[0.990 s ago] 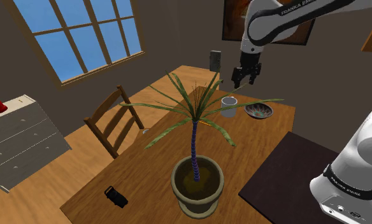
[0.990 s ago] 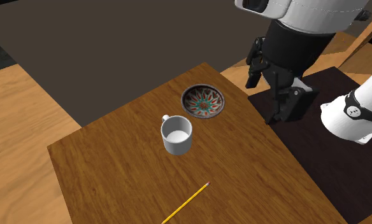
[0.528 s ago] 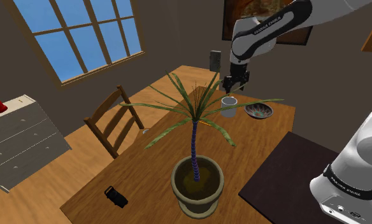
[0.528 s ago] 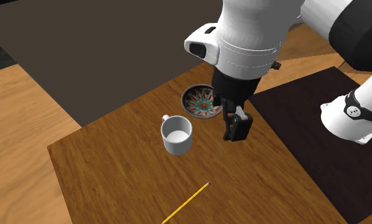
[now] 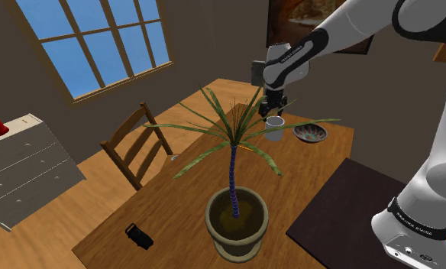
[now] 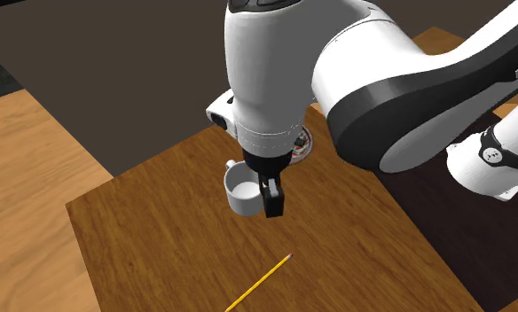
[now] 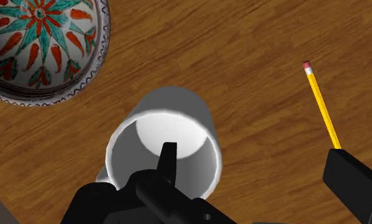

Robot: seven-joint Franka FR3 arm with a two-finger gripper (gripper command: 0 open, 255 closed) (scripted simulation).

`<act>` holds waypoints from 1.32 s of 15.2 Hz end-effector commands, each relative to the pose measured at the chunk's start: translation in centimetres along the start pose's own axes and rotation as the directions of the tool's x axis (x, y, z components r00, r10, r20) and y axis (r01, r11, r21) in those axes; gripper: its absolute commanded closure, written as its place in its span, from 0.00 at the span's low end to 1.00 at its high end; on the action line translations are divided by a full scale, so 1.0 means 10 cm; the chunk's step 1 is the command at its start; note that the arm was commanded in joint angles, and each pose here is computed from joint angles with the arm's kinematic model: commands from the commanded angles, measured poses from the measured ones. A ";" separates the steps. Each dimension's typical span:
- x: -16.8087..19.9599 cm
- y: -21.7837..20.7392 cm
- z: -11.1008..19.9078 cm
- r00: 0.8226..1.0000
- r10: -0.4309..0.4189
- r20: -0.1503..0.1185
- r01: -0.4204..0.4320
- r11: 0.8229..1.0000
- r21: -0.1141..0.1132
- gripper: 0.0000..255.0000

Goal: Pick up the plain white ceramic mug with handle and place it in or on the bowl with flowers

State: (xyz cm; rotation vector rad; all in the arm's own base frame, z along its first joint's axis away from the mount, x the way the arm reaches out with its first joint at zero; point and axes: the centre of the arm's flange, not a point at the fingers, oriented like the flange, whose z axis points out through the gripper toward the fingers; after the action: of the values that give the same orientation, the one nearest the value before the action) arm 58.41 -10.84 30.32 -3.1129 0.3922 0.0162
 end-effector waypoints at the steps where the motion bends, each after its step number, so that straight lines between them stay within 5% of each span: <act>1: 0.17 0.04 0.21 1.000 0.005 0.003 -0.005 1.000 -0.005 0.00; 11: 0.40 0.09 0.84 1.000 0.010 0.007 -0.010 1.000 -0.011 0.00; 19: 0.40 0.09 0.87 1.000 0.010 0.008 -0.010 1.000 -0.011 0.00; 20: 0.40 0.09 0.87 1.000 0.010 0.008 -0.010 1.000 -0.011 1.00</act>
State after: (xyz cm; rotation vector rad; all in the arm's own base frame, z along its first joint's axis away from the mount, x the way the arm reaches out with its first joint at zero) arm 61.96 -12.64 21.62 -3.1204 0.4090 0.0301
